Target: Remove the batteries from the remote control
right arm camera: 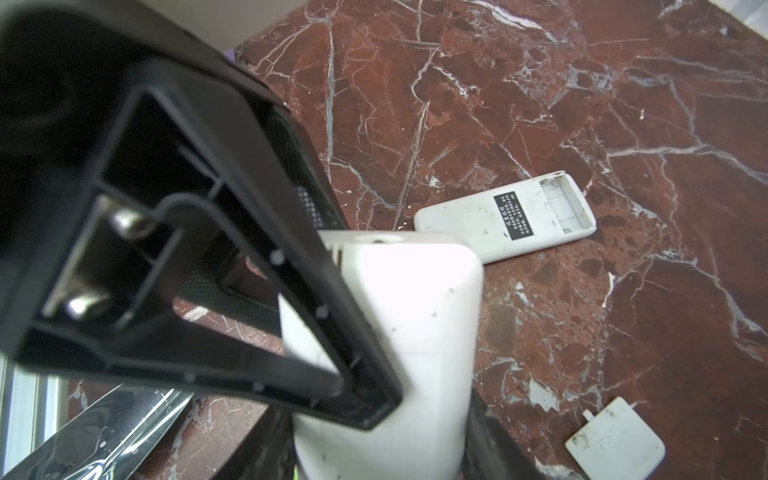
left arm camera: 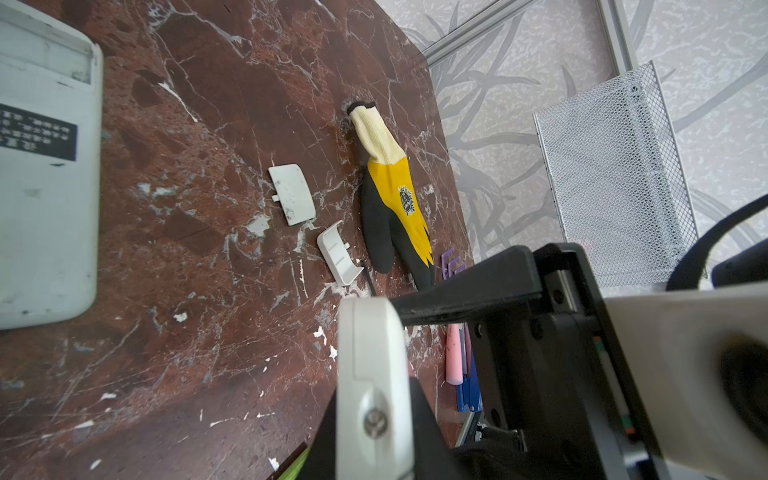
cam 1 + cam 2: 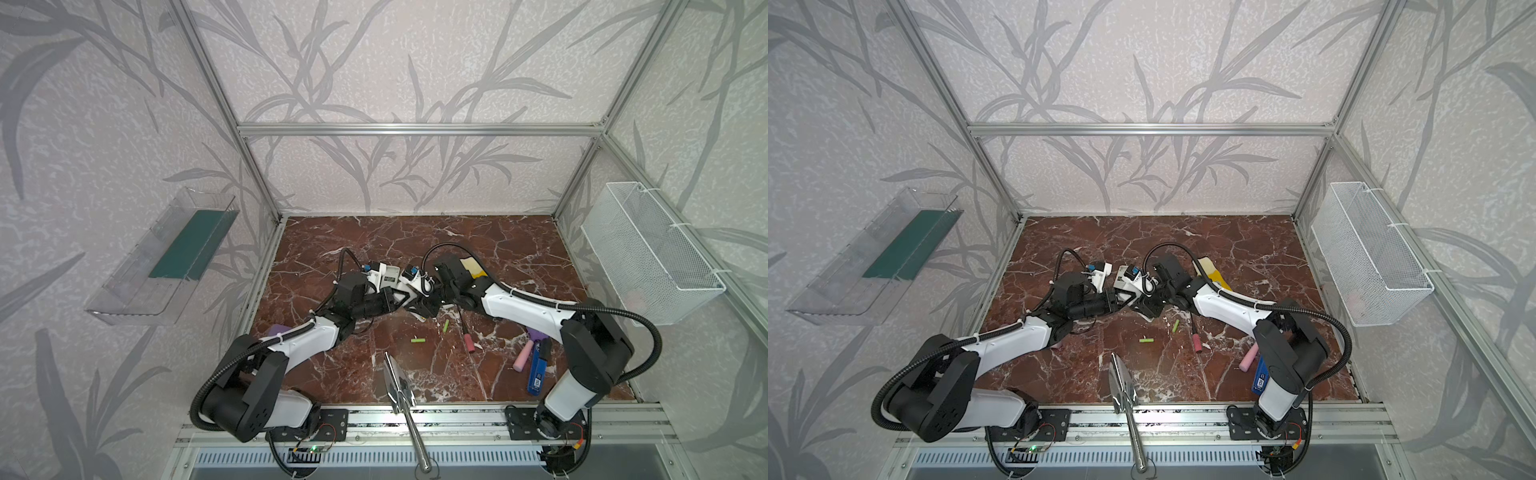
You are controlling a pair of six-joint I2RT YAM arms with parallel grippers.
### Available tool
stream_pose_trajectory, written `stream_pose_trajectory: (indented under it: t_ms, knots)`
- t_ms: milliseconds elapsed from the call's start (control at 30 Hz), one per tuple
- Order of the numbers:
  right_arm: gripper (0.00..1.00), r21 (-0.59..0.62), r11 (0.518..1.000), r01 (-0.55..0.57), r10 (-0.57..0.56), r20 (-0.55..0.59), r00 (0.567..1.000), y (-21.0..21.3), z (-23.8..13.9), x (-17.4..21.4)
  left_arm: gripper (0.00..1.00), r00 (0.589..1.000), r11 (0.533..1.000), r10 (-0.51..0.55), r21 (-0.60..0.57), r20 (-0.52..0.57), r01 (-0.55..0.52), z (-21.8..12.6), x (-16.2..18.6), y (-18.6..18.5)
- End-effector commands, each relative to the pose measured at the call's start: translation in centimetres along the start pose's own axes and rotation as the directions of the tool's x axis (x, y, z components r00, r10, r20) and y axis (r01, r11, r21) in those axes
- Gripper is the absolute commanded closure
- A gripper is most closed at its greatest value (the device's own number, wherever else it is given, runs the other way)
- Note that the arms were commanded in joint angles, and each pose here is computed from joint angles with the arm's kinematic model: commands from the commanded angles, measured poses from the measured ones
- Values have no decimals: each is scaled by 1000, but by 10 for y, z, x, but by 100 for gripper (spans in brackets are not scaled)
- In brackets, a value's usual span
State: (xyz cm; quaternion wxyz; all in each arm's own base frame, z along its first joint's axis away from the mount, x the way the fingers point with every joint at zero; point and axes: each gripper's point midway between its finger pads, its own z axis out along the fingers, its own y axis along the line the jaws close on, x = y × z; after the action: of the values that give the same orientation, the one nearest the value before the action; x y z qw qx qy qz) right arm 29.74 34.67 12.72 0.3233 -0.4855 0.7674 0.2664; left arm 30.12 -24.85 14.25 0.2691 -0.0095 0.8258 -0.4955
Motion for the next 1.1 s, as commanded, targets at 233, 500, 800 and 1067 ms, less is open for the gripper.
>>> stream_pose_trajectory:
  t_ms: [233,500,800,1067]
  knots:
    - [64,-43,988,147,-149,-61,987,5,1,10,65,998,1000,27,10,51,-28,-7,-15,-14]
    - [65,-84,967,241,-252,-147,957,1,9,29,8,994,994,-14,-105,109,26,-29,-23,8]
    - [54,-179,923,341,-378,-255,890,1,15,42,3,969,946,10,-317,246,71,-89,-37,35]
    - [51,-235,893,384,-447,-367,816,1,29,65,3,964,931,21,-357,264,78,-103,-37,39]
